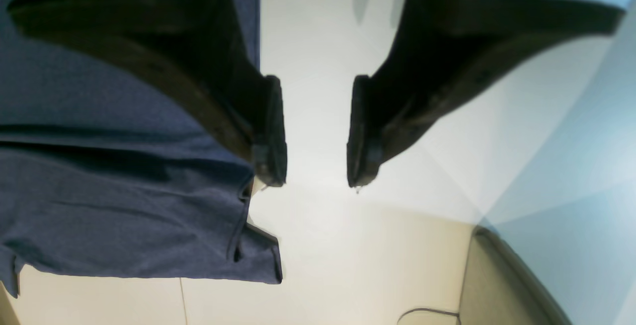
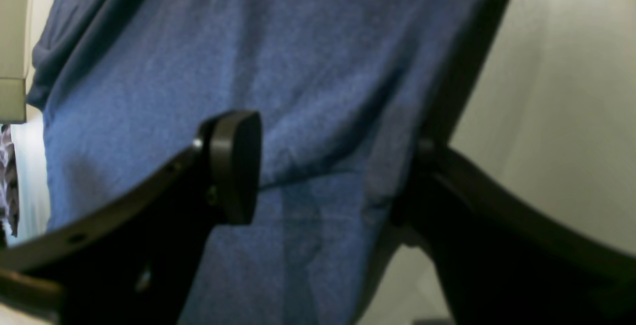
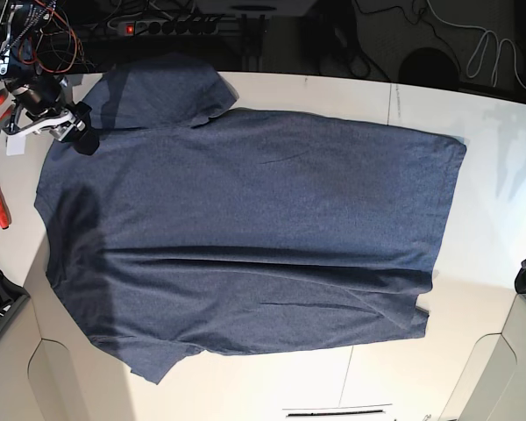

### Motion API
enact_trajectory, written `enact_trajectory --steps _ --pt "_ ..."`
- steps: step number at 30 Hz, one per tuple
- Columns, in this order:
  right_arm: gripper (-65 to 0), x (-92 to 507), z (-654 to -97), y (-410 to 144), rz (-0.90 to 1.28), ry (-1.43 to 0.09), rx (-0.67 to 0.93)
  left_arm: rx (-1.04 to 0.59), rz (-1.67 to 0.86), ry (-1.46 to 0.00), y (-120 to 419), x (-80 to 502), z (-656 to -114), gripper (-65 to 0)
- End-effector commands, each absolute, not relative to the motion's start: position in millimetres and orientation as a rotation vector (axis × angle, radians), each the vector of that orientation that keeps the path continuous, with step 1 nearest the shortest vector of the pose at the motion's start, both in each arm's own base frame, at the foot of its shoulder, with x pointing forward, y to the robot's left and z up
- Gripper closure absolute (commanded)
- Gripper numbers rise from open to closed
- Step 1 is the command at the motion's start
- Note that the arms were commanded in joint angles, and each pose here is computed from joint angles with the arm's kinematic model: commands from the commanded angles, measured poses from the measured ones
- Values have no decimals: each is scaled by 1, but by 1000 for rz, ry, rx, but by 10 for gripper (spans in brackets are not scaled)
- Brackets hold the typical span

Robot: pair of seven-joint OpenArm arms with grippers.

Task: Layout the t-shirt on the table in an organized manner, then fold the t-shirt properly
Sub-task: 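Grasp the shirt collar corner with the right gripper and the hem corner with the left, then lift the shirt by both corners and pull it toward the robot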

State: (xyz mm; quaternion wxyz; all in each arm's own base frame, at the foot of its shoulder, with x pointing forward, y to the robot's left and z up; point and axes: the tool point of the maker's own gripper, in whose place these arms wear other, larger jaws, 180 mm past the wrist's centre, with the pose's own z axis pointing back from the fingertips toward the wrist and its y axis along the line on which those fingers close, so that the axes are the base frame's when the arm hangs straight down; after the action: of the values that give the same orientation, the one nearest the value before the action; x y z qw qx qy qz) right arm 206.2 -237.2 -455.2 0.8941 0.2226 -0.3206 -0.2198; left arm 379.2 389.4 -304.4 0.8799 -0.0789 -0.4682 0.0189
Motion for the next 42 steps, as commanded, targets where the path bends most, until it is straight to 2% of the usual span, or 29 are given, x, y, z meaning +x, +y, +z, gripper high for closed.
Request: enact_trajectory --steps 1,3,5,6,10,13,20,25,29,35,42 --pt "-358 208 -451 -244 -444 -673 446 -150 17 -1043 397 388 -278 -241" --pt "-257 207 -451 -244 -444 -673 446 -150 17 -1032 397 387 -280 -241" --pt "-70 208 -451 -244 -443 -673 446 -142 51 -1023 401 385 -283 -241" --pt "0 208 -451 -244 -443 -673 446 -138 93 -1020 405 384 -285 -241" --pt "0 208 -451 -244 -443 -673 446 -157 188 -982 409 368 -305 -241" --pt "0 208 -451 -243 -440 -674 448 -193 200 -892 401 345 -333 -241" --pt "0 208 -451 -243 -440 -674 448 -539 202 -744 323 291 -384 -241" --pt "0 208 -451 -243 -440 -674 448 -631 243 -680 284 260 -419 -241" --pt "0 208 -451 -243 -440 -674 448 -640 270 -691 284 258 -421 -241" --pt "0 208 -451 -243 -440 -674 448 -579 377 -804 331 260 -398 -241" --pt "0 208 -451 -243 -440 -674 448 -484 452 -792 367 229 -403 -241"
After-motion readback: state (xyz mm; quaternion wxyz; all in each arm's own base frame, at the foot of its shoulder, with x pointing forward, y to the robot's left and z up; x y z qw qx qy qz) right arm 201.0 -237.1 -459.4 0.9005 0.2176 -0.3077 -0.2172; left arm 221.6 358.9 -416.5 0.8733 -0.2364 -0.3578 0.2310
